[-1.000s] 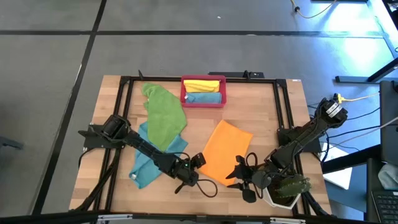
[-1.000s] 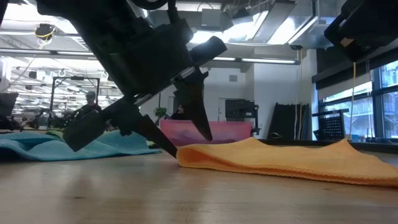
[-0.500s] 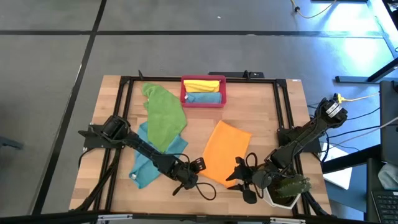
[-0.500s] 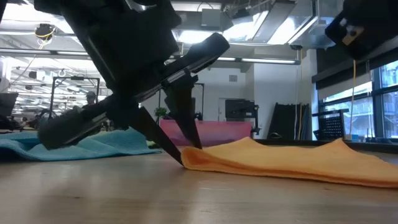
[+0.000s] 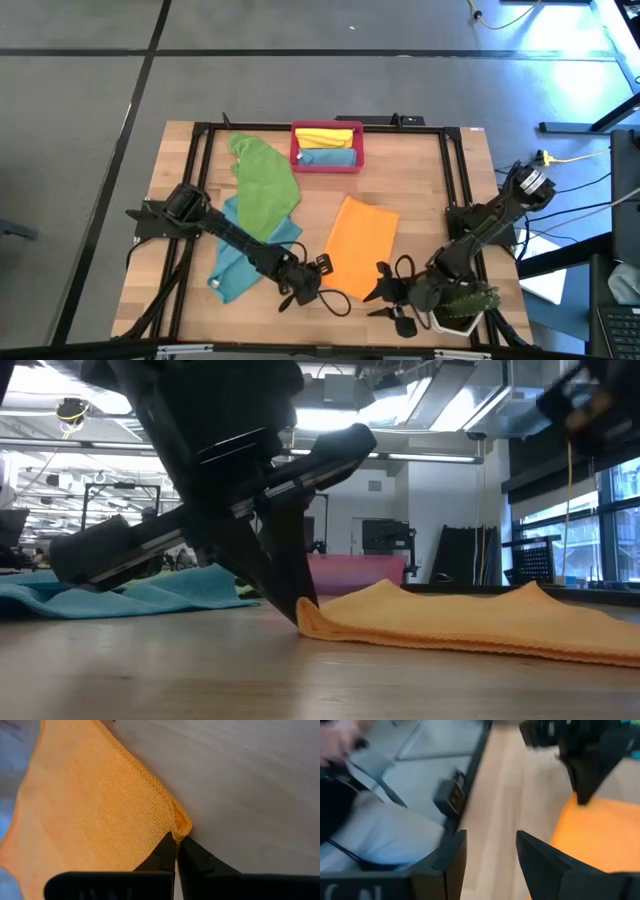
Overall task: Roll microfiber towels into tight, uniform cylinder then place into a basket
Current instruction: Fold the orange microfiber towel
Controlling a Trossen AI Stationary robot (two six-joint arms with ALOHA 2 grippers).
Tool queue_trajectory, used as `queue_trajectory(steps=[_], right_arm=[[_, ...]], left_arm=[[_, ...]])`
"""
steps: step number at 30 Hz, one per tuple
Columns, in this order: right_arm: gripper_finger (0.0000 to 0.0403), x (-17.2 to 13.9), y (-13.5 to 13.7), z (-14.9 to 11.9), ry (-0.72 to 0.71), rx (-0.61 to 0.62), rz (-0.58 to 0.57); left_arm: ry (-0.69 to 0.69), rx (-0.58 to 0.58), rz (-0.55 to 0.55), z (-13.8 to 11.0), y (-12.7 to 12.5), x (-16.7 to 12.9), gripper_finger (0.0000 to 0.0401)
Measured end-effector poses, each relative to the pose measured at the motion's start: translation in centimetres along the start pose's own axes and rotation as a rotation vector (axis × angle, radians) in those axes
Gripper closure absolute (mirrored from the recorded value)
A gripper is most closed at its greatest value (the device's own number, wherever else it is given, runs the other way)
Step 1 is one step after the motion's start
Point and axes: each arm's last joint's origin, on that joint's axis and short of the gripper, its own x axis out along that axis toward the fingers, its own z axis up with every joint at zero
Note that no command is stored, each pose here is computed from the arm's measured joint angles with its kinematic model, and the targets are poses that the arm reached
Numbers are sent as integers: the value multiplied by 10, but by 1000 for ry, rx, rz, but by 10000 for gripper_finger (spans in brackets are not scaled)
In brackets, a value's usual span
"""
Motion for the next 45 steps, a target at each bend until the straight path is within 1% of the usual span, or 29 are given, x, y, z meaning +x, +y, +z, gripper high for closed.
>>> queue_trajectory(steps=[2,5,7,10,13,15,16,20,22,24,27,28,30,32,35,40,42,45], right_arm=[[231,7,-4,-10,61,-22,-37],[231,14,-11,-22,138,-46,-88],[231,17,-15,-24,159,-53,-109],[231,18,-23,-25,172,-64,-182],[231,19,-31,-23,187,-111,-218],[231,20,-37,-21,189,-126,-233],[231,21,-40,-18,179,-124,-237],[231,27,-43,0,37,-137,-202],[231,28,-44,6,4,-165,-190],[231,28,-47,7,2,-197,-196],[230,28,-53,7,25,-206,-220],[230,29,-56,7,36,-198,-232],[230,28,-62,6,50,-153,-290],[230,28,-66,5,58,-123,-324],[230,28,-67,5,56,-126,-331],[230,28,-65,8,27,-95,-320],[227,28,-66,7,37,-83,-326],[213,27,-68,2,73,-57,-360]], left_arm=[[2,-7,1,-2,2,1,400],[0,-54,-2,-5,5,2,401],[5,-92,1,-8,8,2,401],[28,-145,7,-14,13,3,401],[30,-207,15,-17,22,-3,401],[-12,-272,22,-17,32,-8,401],[-23,-304,4,-19,35,-11,401],[-107,-472,-66,-24,49,-18,401],[-137,-557,-87,-29,56,-19,401],[-132,-646,-126,-36,59,-21,401],[-147,-786,-172,-47,67,-21,401],[-153,-829,-189,-50,69,-22,401],[-175,-907,-219,-55,74,-25,401],[-200,-965,-232,-60,81,-27,401],[-220,-1009,-232,-69,88,-29,401],[-237,-1114,-237,-92,103,-31,401],[-242,-1155,-252,-102,107,-30,401],[-248,-1194,-243,-113,114,-29,401]])
